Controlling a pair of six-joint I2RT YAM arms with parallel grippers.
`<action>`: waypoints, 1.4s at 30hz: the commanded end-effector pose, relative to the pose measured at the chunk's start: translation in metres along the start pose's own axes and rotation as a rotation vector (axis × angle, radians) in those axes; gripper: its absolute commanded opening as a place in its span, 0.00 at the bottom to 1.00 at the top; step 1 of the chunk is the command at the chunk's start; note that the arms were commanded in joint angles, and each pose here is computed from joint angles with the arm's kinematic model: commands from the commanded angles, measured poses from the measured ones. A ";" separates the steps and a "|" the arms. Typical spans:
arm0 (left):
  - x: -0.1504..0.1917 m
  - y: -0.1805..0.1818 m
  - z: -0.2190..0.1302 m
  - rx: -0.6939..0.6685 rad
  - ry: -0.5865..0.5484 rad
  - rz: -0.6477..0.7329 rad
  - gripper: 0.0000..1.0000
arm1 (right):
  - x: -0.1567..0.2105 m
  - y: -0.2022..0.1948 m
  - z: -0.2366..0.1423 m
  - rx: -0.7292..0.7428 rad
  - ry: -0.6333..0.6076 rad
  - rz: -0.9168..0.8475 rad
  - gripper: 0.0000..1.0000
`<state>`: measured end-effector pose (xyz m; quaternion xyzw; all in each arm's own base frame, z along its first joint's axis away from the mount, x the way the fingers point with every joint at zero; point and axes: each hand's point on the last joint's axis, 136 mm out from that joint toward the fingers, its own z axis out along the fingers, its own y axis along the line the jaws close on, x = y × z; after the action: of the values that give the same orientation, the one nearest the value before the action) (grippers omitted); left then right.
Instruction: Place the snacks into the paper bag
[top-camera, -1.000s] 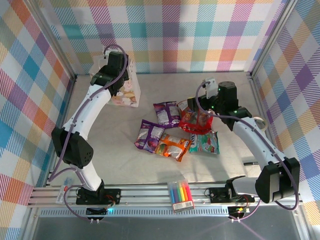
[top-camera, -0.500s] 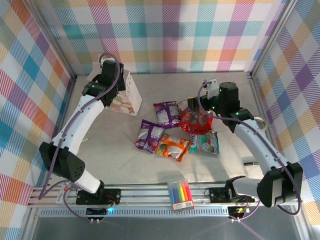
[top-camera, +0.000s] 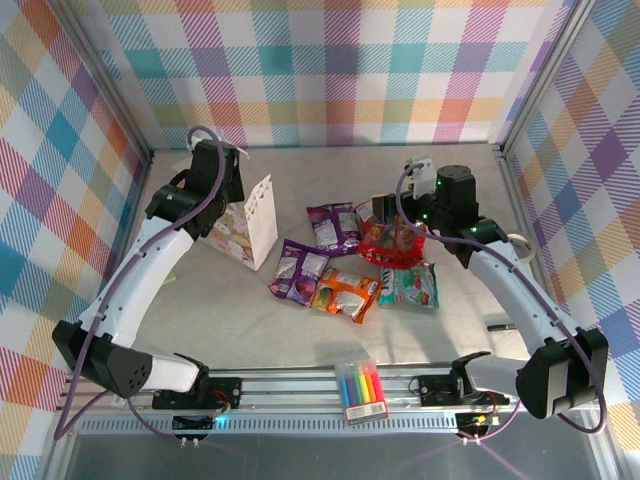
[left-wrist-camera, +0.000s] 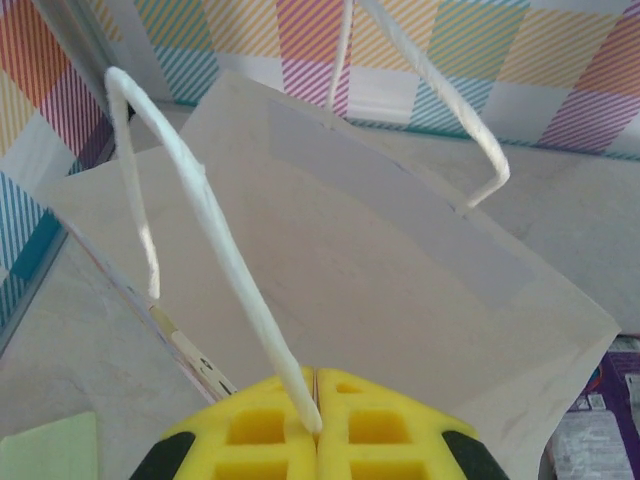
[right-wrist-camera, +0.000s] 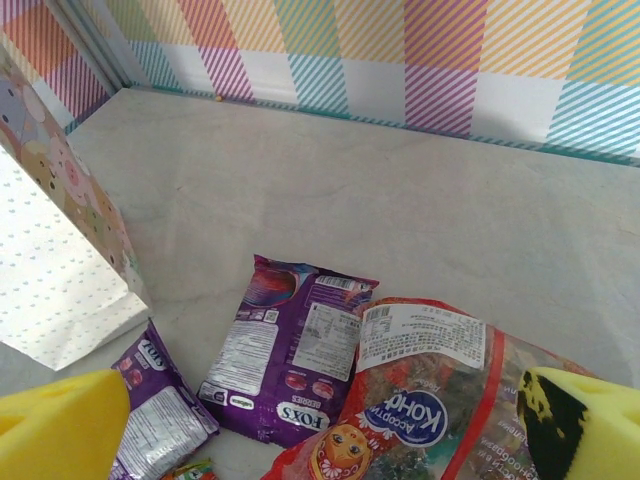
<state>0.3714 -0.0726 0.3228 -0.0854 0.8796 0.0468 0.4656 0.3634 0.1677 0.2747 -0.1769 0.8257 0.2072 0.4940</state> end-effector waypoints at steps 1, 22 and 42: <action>0.015 0.005 -0.014 0.004 0.020 -0.017 0.02 | 0.001 0.005 -0.007 -0.004 -0.002 0.014 0.99; 0.059 0.035 -0.053 -0.037 0.160 0.028 0.19 | 0.004 0.012 -0.010 -0.015 -0.003 0.004 0.99; 0.074 0.046 -0.045 -0.147 0.220 -0.046 0.53 | 0.009 0.011 0.003 -0.024 0.008 -0.010 0.99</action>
<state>0.2834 -0.0432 0.2904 -0.1306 0.9197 0.0813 0.3613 0.3544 0.1727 0.2664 -0.1801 0.8314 0.2083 0.4827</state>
